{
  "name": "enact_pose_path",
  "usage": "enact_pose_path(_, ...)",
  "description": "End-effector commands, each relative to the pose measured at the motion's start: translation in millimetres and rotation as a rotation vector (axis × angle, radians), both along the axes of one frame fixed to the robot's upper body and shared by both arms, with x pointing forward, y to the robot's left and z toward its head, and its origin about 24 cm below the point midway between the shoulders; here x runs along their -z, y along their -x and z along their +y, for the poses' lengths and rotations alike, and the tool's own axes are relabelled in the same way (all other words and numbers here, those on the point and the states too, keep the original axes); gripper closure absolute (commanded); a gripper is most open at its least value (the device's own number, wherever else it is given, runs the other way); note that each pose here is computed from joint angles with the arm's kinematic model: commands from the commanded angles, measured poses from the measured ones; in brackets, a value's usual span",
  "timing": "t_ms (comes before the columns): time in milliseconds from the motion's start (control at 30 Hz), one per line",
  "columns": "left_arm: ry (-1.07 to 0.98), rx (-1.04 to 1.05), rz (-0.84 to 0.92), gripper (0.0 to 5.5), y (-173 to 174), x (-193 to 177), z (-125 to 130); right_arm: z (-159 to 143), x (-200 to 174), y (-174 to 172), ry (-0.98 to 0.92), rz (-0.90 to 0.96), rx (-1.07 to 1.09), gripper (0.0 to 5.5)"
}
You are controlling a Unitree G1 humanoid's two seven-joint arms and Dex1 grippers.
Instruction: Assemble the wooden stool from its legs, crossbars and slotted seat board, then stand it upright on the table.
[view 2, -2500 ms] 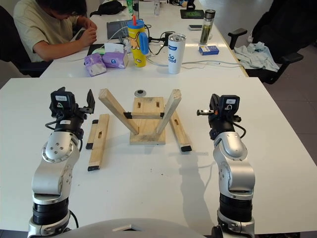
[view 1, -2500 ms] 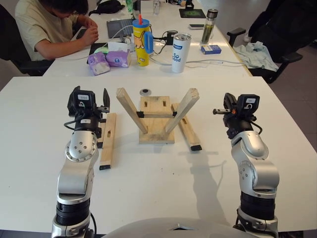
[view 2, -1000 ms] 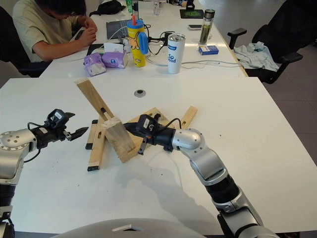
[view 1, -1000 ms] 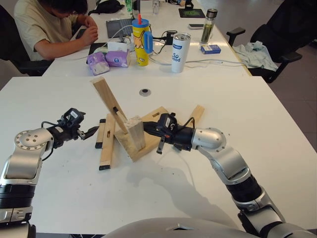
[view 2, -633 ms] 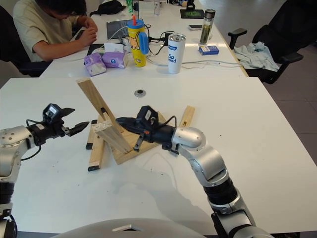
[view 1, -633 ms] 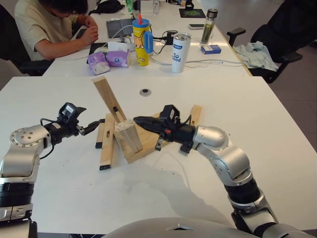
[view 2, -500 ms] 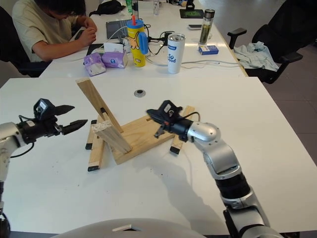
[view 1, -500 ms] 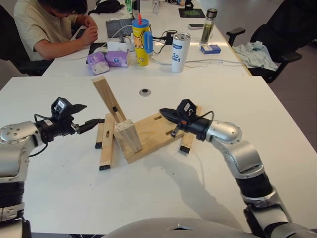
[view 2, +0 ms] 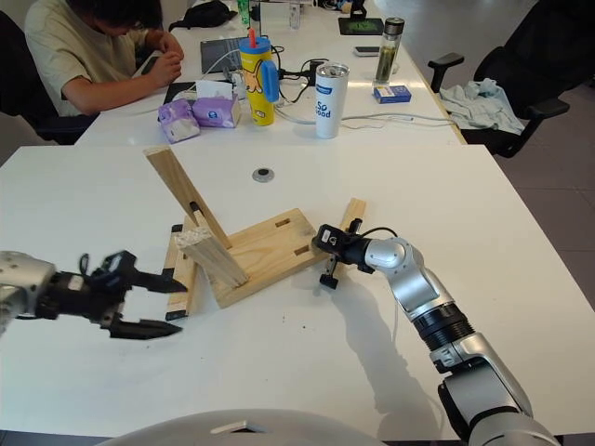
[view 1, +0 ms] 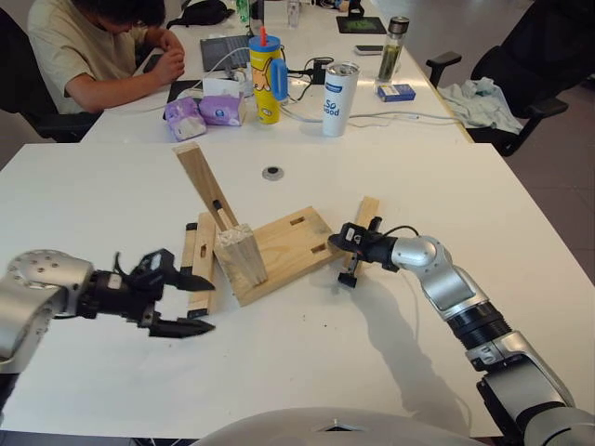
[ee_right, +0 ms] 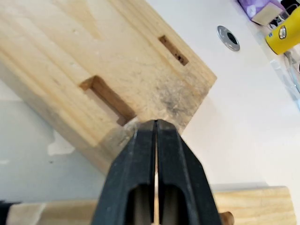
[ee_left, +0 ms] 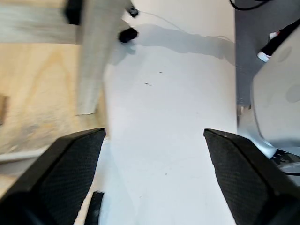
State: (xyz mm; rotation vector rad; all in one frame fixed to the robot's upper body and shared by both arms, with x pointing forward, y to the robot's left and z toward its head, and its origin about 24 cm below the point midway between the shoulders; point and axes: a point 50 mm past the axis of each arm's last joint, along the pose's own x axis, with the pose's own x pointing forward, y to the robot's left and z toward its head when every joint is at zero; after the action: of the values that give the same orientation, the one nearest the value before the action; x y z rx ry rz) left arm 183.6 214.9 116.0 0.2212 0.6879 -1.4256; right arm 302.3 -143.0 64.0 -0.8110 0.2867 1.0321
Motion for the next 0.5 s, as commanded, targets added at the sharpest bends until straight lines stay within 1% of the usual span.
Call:
enact_pose_path(33,-0.044,-0.033,0.016,1.60,11.0,29.4,-23.2,-10.9,22.9,20.4,0.197,0.235,-0.116,5.50)
enact_pose_path(133,-0.044,-0.088,-0.003,1.60,11.7,39.3,-34.7,-9.3,24.0,36.6,0.223,0.357,-0.188,5.50)
enact_pose_path(233,-0.075,-0.138,-0.053,1.60,7.0,44.5,-39.1,-2.7,23.4,49.6,0.199,0.405,-0.223,5.50)
enact_pose_path(433,-0.202,-0.320,-0.213,1.60,-23.6,59.2,-41.1,22.7,14.6,76.9,0.049,0.489,-0.279,5.50)
enact_pose_path(500,-0.240,-0.405,-0.237,1.60,-36.3,63.8,-40.8,30.0,13.0,82.8,0.020,0.502,-0.290,5.50)
